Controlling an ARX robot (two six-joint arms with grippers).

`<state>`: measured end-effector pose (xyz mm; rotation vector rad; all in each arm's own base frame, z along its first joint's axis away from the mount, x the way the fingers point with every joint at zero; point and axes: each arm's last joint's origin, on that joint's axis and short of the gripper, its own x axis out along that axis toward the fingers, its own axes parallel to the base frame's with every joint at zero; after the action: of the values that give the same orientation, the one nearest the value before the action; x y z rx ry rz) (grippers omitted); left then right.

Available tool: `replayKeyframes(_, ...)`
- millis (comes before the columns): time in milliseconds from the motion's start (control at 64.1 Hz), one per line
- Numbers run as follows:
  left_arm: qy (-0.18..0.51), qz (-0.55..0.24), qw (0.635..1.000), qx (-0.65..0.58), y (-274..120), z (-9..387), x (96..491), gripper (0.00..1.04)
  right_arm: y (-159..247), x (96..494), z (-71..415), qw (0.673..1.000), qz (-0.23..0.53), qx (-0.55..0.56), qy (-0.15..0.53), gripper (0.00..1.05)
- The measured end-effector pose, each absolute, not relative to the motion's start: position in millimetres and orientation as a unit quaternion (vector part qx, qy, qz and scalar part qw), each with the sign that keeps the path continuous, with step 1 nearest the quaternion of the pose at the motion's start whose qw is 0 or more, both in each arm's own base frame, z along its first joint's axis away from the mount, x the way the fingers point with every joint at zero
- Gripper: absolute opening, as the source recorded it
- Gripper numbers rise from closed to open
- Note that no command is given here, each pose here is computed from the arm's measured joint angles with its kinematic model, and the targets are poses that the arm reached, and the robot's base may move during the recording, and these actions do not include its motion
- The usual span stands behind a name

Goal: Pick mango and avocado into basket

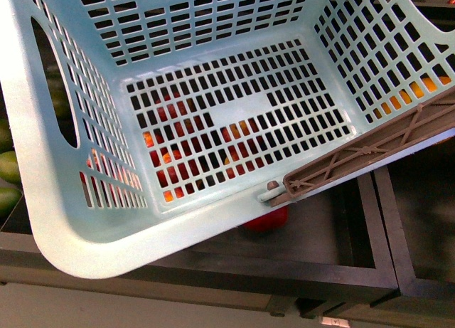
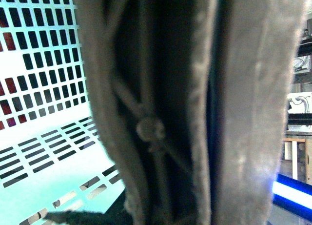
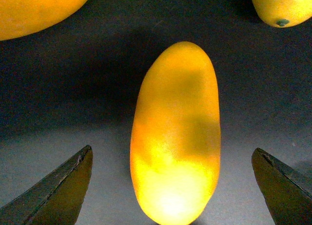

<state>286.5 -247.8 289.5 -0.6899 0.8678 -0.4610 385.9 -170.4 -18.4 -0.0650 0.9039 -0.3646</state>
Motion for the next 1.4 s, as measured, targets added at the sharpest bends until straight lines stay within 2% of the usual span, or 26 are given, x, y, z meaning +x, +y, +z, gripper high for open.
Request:
replayKeyframes(406,0.408,-0.217,0.825,-0.324,-248,290,286,0.15,-181,415,-43,0.873,-0.182,-0.030,0.451,0.96)
replayKeyframes(780,0.408,-0.217,0.825,-0.324,-248,290,286,0.15,-184,419,-56,0.867,-0.187,-0.015,0.462,0.96)
replayKeyframes(858,0.408,-0.217,0.825,-0.324,-248,290,286,0.15,-184,420,-57,0.867,-0.189,-0.010,0.462,0.89)
replayKeyframes(1014,0.408,-0.217,0.825,-0.325,-248,290,286,0.15,-186,419,-58,0.868,-0.190,0.009,0.459,0.59)
replayKeyframes(1404,0.408,-0.216,0.825,-0.325,-248,290,286,0.15,-185,399,-42,0.887,-0.178,0.039,0.425,0.56)
